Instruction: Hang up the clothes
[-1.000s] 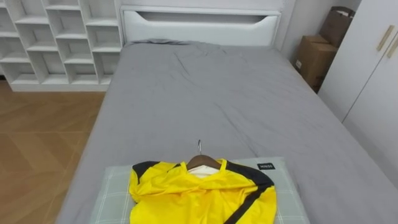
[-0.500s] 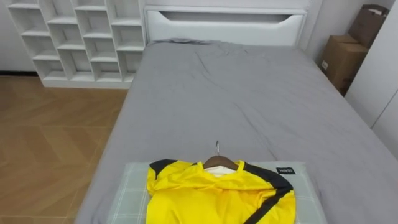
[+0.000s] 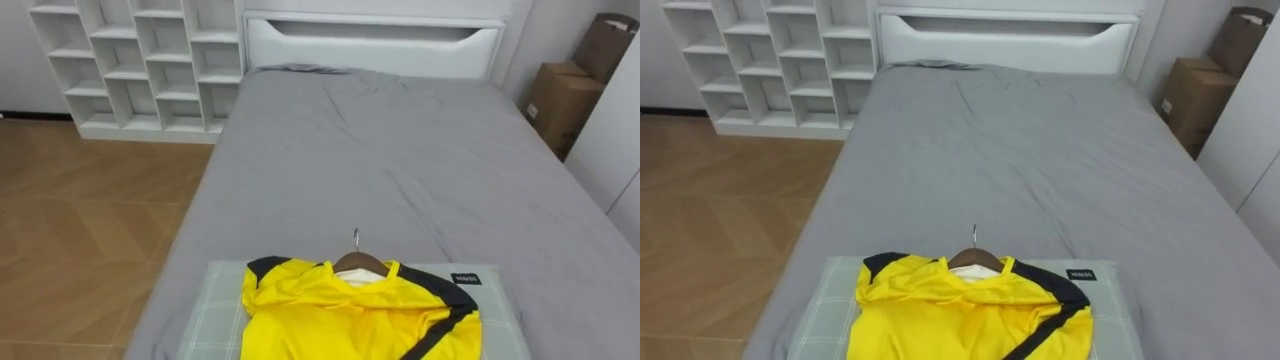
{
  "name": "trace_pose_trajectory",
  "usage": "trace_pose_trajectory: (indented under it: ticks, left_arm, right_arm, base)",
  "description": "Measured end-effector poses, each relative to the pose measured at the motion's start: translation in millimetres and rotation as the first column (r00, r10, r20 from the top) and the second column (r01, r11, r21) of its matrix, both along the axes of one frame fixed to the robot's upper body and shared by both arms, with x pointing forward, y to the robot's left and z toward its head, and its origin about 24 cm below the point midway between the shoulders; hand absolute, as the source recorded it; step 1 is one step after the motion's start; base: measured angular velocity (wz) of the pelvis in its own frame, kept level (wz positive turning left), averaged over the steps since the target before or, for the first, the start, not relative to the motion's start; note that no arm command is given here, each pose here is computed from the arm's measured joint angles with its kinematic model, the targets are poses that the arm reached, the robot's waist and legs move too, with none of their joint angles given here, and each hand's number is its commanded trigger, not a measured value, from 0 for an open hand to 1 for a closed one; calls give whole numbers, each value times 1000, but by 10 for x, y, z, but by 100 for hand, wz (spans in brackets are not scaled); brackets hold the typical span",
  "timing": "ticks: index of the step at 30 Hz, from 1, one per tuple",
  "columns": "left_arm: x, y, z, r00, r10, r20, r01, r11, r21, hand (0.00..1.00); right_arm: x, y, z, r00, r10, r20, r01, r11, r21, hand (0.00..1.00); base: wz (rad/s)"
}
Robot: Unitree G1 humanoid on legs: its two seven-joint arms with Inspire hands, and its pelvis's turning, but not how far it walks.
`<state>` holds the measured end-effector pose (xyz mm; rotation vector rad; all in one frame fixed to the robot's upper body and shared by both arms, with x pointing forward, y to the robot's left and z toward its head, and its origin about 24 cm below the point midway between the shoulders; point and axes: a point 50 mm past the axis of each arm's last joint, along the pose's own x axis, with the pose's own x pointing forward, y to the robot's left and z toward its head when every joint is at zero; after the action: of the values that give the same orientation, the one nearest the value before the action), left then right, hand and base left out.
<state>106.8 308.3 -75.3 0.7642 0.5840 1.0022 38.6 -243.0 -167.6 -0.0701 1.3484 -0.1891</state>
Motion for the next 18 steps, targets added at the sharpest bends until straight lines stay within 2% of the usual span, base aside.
trace_pose_trajectory:
  ticks: [6, 9, 14, 18]
  left_arm:
    - [317, -71, 314, 982, -121, 147, 108, 990, 93, 0]
    - [419, -123, 417, 968, -193, 160, 167, 972, 163, 0]
    - [595, -202, 695, 925, -341, 166, 273, 903, 331, 0]
    - [728, -263, 912, 879, -454, 146, 344, 816, 465, 0]
  right_arm:
    - [47, -20, 17, 1000, 11, 26, -11, 1000, 11, 0]
    - [41, -29, 19, 1000, 5, 29, -6, 1000, 13, 0]
    - [25, -32, 19, 1000, 0, 31, 0, 1000, 19, 0]
    - [51, -33, 22, 999, 7, 41, -8, 1000, 17, 0]
  base:
    - [1]
    - [0]
    - [0]
    - [0]
